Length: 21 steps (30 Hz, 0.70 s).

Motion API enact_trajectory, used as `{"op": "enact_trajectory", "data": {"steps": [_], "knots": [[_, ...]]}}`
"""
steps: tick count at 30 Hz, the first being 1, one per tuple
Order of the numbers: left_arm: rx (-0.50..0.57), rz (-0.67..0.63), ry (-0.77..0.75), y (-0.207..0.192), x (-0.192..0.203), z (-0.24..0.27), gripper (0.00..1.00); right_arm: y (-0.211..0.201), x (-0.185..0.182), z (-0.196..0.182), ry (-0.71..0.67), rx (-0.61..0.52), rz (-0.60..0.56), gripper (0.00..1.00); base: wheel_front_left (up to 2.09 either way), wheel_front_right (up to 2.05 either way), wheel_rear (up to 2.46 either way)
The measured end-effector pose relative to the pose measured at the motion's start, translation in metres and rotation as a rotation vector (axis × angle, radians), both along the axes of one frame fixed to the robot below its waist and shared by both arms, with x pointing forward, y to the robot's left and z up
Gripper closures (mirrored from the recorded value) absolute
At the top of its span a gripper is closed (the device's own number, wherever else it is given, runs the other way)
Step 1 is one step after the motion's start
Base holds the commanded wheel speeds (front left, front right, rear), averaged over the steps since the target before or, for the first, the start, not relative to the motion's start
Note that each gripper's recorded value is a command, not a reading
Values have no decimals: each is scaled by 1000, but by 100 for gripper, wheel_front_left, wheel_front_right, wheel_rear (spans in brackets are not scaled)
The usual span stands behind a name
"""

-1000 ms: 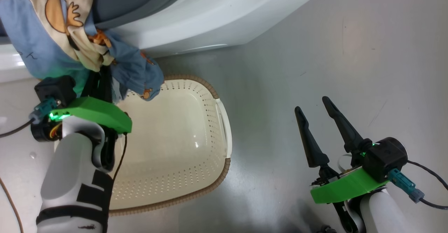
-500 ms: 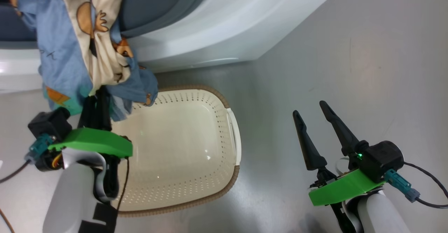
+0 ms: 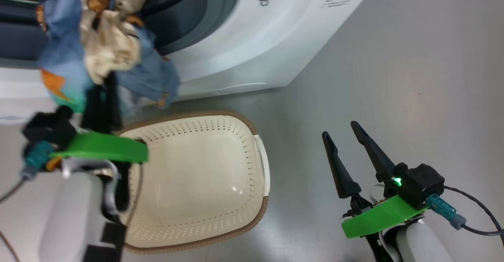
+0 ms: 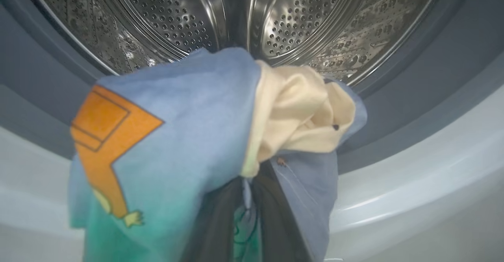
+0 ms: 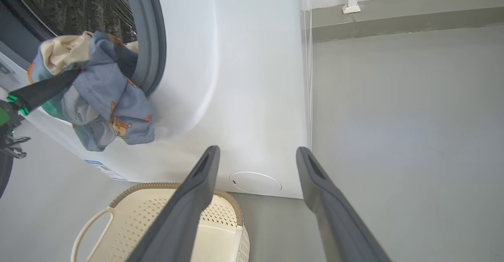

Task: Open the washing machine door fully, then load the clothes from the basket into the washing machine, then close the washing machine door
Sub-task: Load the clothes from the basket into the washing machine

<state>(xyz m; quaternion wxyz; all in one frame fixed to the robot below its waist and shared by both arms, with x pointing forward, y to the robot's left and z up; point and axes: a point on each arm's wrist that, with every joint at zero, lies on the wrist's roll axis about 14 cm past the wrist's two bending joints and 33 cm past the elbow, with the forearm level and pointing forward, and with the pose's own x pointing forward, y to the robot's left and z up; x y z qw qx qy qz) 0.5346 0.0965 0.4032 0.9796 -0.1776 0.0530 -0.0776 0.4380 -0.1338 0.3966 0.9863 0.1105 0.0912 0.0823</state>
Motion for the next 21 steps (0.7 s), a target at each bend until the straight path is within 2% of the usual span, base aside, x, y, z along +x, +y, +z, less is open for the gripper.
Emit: {"op": "enact_trajectory", "data": {"steps": [11, 21], "knots": [[166, -60, -91, 1, 61, 29, 100, -14, -19, 3, 22, 10, -48, 0, 0, 0, 0], [239, -103, -85, -16, 115, 38, 100, -27, -36, 6, 43, 22, -98, 0, 0, 0, 0]]}}
